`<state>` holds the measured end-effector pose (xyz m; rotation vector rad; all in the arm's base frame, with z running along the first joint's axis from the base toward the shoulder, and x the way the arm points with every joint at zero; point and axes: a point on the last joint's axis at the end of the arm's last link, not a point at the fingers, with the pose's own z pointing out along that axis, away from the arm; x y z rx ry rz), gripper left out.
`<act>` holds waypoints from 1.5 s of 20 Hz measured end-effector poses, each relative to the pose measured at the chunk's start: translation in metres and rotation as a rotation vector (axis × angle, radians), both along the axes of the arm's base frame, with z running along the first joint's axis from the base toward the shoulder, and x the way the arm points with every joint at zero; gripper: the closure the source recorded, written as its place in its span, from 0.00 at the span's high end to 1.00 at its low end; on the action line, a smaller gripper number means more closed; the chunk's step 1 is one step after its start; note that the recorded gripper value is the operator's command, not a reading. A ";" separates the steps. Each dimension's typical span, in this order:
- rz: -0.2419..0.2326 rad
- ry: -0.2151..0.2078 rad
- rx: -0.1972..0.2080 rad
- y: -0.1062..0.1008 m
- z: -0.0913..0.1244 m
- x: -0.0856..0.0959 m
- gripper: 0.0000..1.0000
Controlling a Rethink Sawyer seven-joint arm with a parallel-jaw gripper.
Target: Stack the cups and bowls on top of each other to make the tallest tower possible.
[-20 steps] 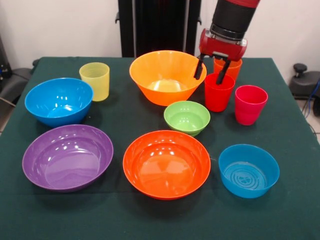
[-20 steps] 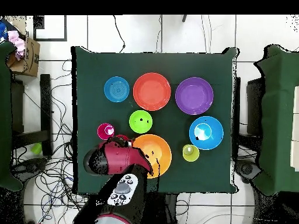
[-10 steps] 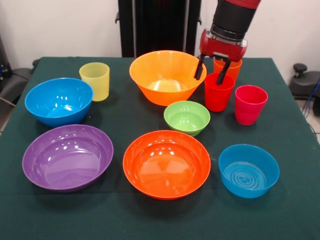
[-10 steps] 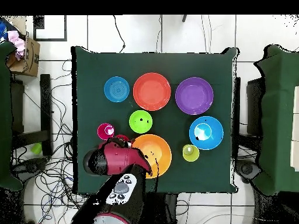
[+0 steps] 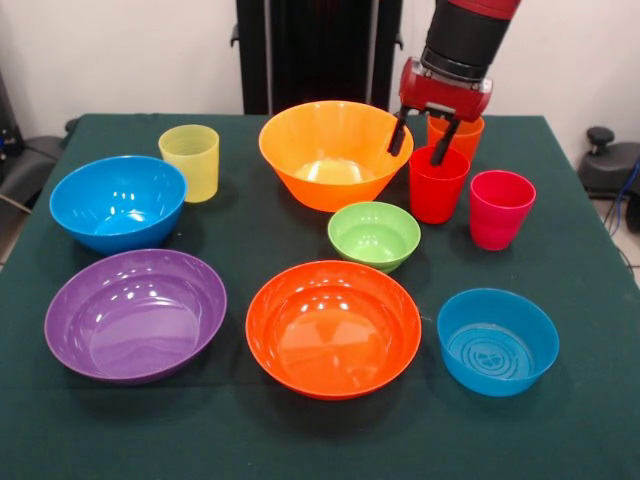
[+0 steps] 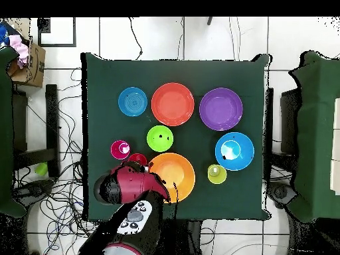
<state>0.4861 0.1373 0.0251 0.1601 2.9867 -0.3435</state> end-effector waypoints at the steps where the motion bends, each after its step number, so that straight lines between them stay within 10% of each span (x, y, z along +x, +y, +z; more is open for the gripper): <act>1: -0.001 0.002 0.000 0.000 0.000 -0.002 1.00; 28: -0.014 -0.106 -0.010 -0.018 -0.059 -0.022 1.00; 29: -0.028 -0.109 -0.009 -0.018 -0.059 -0.023 0.00; 30: -0.030 -0.110 -0.009 -0.018 -0.058 -0.023 0.00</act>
